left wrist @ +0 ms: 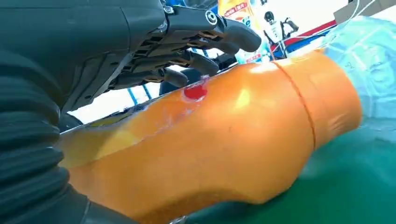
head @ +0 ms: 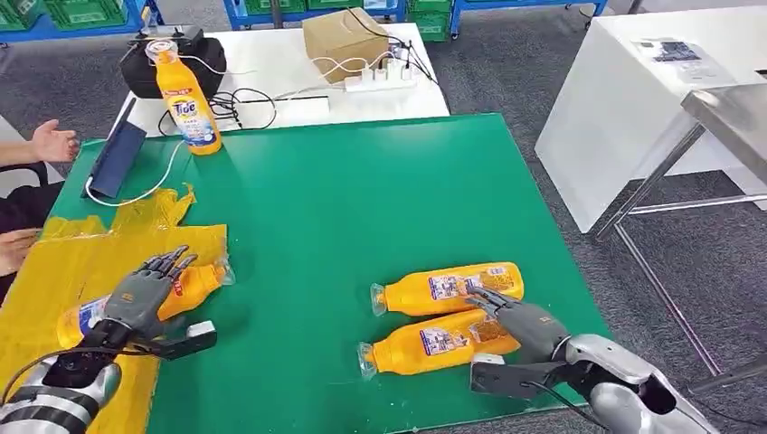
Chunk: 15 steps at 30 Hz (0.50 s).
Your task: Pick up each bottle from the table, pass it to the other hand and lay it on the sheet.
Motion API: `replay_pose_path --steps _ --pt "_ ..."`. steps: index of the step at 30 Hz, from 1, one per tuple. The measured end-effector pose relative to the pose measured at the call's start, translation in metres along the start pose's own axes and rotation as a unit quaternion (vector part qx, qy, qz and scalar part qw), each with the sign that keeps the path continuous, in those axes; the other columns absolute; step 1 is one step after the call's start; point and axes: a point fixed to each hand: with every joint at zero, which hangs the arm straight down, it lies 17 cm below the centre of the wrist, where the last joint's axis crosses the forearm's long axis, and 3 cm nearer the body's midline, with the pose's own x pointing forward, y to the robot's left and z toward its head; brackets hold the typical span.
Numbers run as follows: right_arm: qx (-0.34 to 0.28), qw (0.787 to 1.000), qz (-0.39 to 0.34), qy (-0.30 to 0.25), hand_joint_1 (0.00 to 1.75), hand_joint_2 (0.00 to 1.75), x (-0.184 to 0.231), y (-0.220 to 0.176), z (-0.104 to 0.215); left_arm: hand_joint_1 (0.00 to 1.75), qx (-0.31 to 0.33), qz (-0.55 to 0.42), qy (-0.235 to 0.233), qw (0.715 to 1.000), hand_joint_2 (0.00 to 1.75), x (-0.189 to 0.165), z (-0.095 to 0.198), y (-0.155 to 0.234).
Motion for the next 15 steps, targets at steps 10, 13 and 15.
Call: replay_pose_path --steps 10,13,15 --pt "0.065 0.997 0.021 0.038 1.55 1.75 -0.029 0.045 -0.004 0.00 0.030 0.018 -0.036 0.999 1.75 0.035 -0.022 0.021" --pt "0.075 0.996 0.023 0.047 1.55 1.75 -0.035 0.067 -0.005 0.00 0.033 0.020 -0.048 0.998 1.75 0.049 -0.030 0.024" --pt "0.081 0.995 0.024 0.050 1.55 1.75 -0.037 0.073 -0.006 0.00 0.032 0.020 -0.052 0.998 1.75 0.055 -0.034 0.025"
